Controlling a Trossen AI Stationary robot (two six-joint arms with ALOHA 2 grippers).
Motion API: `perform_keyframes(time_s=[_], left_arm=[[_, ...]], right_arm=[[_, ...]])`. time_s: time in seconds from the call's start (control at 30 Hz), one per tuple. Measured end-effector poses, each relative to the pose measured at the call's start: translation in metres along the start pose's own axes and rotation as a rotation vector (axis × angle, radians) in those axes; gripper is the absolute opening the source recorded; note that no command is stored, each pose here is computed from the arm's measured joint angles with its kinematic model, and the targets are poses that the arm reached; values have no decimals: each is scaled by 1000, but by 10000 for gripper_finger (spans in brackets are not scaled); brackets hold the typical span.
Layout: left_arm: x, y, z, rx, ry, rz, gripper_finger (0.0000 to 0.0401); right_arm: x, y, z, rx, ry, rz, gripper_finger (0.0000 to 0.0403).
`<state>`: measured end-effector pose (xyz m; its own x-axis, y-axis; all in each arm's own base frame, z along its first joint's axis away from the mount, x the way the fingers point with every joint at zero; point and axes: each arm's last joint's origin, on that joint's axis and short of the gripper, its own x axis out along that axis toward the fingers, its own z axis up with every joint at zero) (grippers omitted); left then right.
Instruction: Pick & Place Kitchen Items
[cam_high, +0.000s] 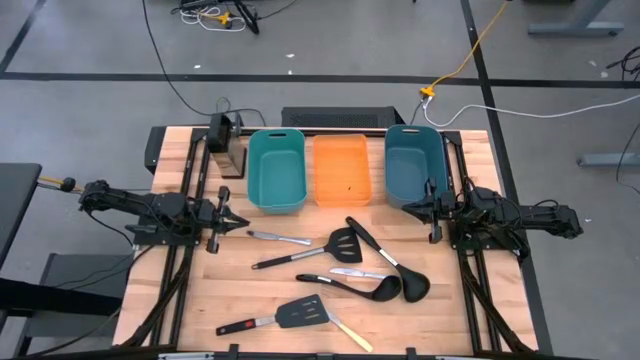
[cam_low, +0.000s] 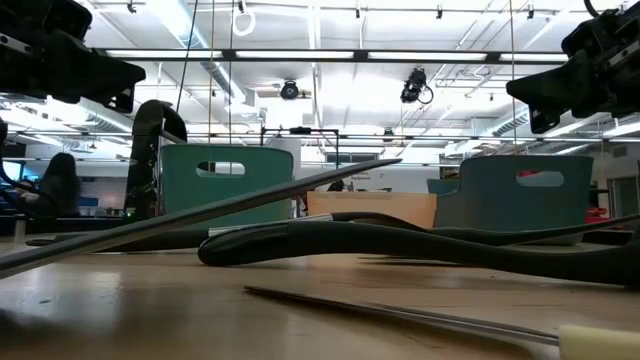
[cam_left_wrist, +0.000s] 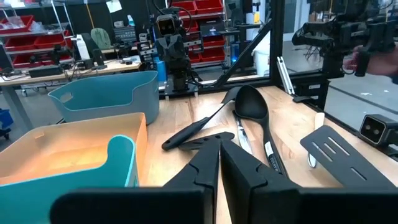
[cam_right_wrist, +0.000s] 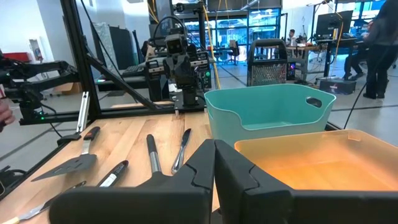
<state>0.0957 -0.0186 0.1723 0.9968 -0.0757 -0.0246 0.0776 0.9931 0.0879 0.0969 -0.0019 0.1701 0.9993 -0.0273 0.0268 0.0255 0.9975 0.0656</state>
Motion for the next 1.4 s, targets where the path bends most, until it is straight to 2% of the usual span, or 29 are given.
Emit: perform_keyframes(time_s=[0.13, 0.4, 0.67, 0.87, 1.0, 1.17, 1.4], left_arm=[[0, 0, 0, -9, -3, -1, 22], [0, 0, 0, -182, -3, 17, 22], [0, 4, 3, -191, -32, 132, 21], [-2, 7, 17, -202, -68, 199, 6], [1, 5, 33, -215, -8, 222, 4], [16, -3, 58, -249, 108, 255, 3], [45, -33, 100, -204, 339, 280, 2]], right_arm=[[0, 0, 0, 0, -5, 0, 13], [0, 0, 2, 0, -23, 1, 13], [0, 0, 4, -35, -39, 0, 13], [0, 0, 3, -56, -30, 0, 8], [0, 0, 3, -80, -31, -11, 5], [0, -1, 4, -82, -40, -51, 23], [0, -4, 6, -80, -59, -131, 31]])
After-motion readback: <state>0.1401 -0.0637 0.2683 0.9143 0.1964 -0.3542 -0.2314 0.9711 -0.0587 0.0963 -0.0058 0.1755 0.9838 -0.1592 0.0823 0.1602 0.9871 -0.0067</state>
